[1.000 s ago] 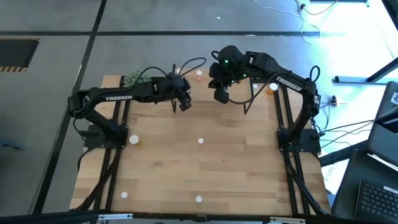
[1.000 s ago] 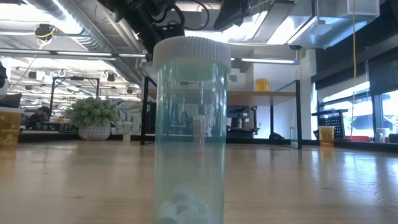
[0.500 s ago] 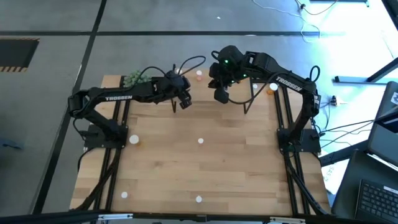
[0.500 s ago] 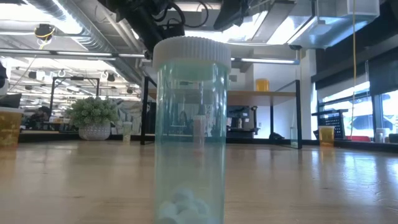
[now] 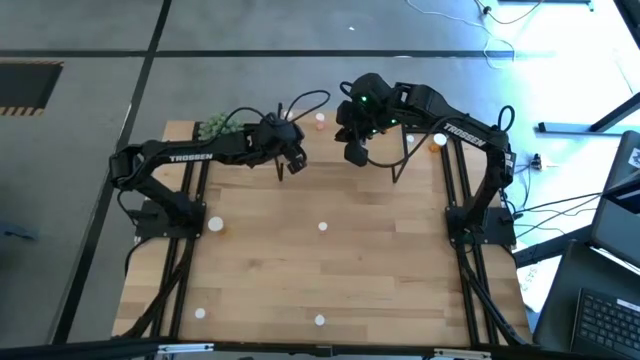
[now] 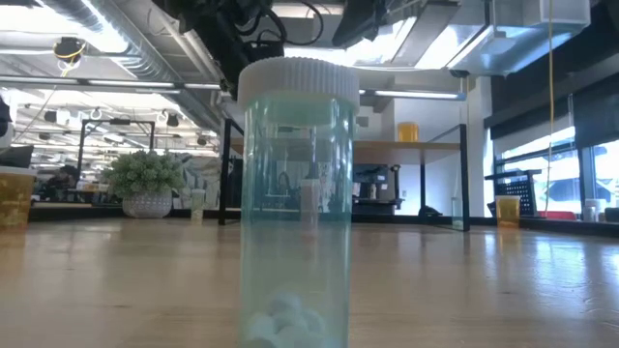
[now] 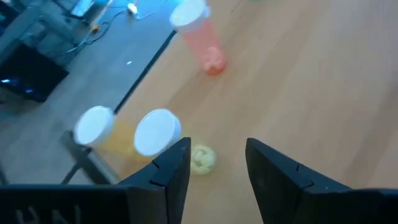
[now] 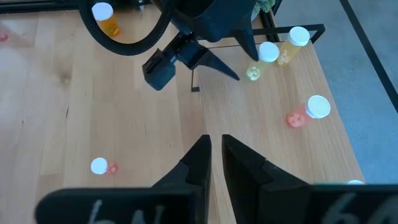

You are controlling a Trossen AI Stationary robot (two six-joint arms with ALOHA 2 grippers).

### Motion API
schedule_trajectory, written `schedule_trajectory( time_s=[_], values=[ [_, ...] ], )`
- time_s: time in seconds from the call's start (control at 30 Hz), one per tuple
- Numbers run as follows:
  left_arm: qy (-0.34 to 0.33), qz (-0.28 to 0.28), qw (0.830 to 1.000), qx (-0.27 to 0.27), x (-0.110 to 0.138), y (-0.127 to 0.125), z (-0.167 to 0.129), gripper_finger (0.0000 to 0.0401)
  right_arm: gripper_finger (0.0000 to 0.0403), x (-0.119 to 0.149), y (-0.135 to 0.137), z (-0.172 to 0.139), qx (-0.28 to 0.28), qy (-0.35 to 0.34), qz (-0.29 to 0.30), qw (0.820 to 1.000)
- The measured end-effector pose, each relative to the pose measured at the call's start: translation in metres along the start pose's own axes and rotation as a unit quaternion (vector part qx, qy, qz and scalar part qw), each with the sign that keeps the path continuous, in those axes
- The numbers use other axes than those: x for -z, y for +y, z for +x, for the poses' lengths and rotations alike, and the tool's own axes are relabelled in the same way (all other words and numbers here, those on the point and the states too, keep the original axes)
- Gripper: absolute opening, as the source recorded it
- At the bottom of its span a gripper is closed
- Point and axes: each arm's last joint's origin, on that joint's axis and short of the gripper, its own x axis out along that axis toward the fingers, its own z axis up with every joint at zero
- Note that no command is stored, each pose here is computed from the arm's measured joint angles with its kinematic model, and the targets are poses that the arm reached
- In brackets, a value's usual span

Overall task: Pick and place medicine bottles onto shelf by color
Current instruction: Put the bottom yellow pill bottle on the shelf aligned with the other yellow pill bottle

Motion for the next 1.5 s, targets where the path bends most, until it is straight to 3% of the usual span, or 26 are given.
schedule_trajectory(
  time_s=[0.17, 0.43, 0.73, 1.03, 1.27, 1.4, 1.5],
  values=[
    [0.005, -0.001, 1.000, -0.006, 0.001, 0.000, 0.000, 0.0149, 0.0042, 0.000, 0.000, 0.000, 0.000, 0.000, 0.000, 1.000],
    [-0.031, 0.014, 0.998, 0.046, -0.006, -0.012, -0.006, 0.0149, 0.0042, 0.000, 0.000, 0.000, 0.000, 0.000, 0.000, 1.000],
    [-0.059, -0.005, 0.998, 0.028, -0.012, -0.009, -0.006, 0.0149, 0.0042, 0.000, 0.000, 0.000, 0.000, 0.000, 0.000, 1.000],
    [-0.122, -0.039, 0.991, 0.028, -0.048, 0.018, -0.037, 0.0149, 0.0042, 0.000, 0.000, 0.000, 0.000, 0.000, -0.001, 1.000],
    [-0.075, -0.055, 0.995, 0.022, -0.070, 0.046, -0.060, 0.0149, 0.0042, 0.003, -0.005, 0.012, -0.028, -0.016, -0.016, 0.999],
    [-0.040, -0.077, 0.996, 0.026, -0.074, 0.054, -0.072, 0.0149, 0.0042, 0.006, -0.010, 0.035, -0.065, -0.051, -0.036, 0.996],
    [-0.017, -0.083, 0.996, 0.029, -0.076, 0.059, -0.081, 0.0149, 0.0042, 0.012, -0.017, 0.055, -0.065, -0.049, -0.010, 0.997]
  ],
)
